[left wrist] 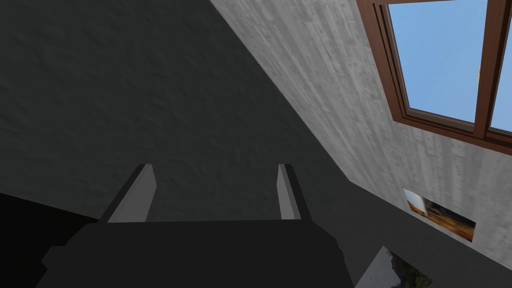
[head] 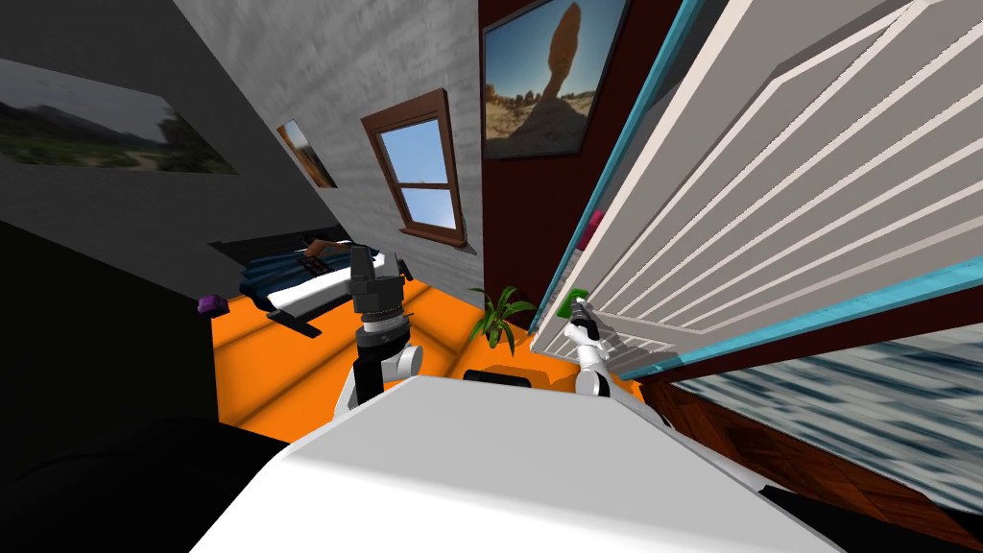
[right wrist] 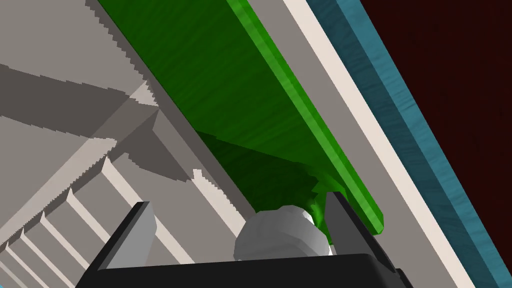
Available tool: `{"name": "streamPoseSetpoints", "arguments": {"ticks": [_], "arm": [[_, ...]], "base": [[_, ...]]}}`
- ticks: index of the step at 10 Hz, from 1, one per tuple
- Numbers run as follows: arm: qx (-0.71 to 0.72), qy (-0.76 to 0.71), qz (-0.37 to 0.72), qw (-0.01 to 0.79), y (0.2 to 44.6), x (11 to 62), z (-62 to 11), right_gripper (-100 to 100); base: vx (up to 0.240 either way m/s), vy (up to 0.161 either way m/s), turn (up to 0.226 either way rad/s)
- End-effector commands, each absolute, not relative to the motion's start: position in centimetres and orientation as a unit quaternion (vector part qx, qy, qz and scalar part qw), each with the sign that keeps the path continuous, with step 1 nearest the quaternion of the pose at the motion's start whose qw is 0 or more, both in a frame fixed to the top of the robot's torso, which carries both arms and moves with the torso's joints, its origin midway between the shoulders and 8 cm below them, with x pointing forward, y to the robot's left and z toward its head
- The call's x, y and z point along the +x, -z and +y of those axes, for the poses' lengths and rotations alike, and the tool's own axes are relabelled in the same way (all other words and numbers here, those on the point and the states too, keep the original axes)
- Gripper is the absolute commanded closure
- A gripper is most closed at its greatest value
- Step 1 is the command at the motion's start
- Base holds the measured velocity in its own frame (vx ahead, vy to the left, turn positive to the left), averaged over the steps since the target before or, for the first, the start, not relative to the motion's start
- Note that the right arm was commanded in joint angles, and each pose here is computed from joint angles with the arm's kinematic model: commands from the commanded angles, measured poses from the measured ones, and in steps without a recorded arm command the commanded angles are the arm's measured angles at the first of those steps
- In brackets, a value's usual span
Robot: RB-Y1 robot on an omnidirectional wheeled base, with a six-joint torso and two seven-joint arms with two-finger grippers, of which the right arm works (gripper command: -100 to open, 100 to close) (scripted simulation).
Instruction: Pull the door open
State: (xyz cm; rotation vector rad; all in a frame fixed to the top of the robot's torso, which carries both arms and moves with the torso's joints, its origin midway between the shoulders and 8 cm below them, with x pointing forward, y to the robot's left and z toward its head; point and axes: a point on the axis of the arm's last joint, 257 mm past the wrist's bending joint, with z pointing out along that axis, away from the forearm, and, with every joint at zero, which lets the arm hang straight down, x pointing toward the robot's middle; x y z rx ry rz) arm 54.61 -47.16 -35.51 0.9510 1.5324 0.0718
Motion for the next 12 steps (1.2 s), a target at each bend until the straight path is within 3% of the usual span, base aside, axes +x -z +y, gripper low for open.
{"name": "streamPoseSetpoints", "arguments": {"ticks": [1, 12], "arm": [[0.440, -0.030, 0.657, 0.611, 36.1, 53.5, -49.2, 100], [0.535, -0.104, 0.624, 0.561, 38.7, 53.2, -48.4, 100]], "base": [[-0.021, -0.002, 0.015], [-0.013, 0.002, -0.016]]}}
